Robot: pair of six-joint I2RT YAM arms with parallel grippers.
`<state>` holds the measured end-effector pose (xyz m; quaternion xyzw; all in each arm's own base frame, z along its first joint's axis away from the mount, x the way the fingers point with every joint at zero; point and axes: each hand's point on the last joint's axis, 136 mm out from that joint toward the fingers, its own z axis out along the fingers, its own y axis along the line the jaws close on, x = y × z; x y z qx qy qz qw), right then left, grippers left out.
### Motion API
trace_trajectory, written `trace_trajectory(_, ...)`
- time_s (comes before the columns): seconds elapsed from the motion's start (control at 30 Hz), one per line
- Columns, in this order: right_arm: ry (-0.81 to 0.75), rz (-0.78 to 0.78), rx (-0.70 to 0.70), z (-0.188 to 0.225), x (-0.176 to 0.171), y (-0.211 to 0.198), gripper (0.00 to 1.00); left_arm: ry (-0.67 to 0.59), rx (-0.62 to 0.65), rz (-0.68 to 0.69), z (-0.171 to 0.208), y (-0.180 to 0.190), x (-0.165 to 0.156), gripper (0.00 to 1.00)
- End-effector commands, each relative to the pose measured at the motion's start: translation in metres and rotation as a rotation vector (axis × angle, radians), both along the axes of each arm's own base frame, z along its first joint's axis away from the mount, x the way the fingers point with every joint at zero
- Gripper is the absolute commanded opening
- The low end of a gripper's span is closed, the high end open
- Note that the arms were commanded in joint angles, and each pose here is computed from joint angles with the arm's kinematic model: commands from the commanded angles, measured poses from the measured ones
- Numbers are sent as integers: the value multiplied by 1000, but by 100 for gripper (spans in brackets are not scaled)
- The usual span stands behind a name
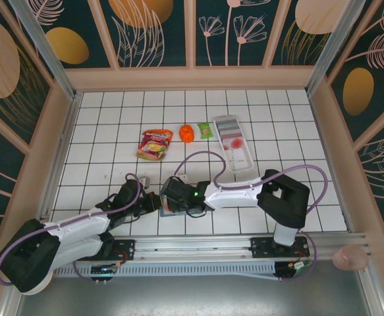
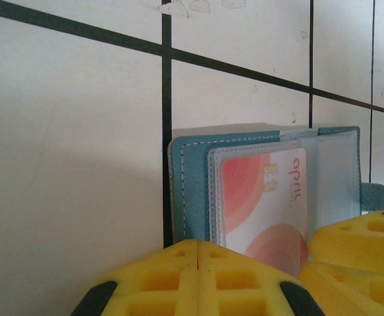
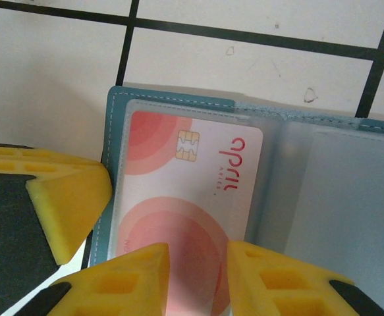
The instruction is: Put the credit cards into the card holder
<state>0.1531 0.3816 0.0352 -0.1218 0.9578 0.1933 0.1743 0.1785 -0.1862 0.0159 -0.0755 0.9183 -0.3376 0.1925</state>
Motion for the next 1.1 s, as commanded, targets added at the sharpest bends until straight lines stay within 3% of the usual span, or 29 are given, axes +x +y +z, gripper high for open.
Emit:
trace_trajectory(0.0, -25, -27, -39, -1, 3, -10, 32, 22, 18, 0, -7, 4, -5, 0)
trace_trajectory(0.43, 5, -8, -16, -7, -2, -3, 33, 22, 18, 3, -7, 5, -6, 0)
trace_trajectory(0.67, -7, -39, -76, -12, 0, -19, 35, 18, 15, 6, -6, 5, -6, 0)
trace_trajectory(1.07, 14, 2, -14, -11, -4, 4, 36, 18, 17, 7, -6, 5, -5, 0)
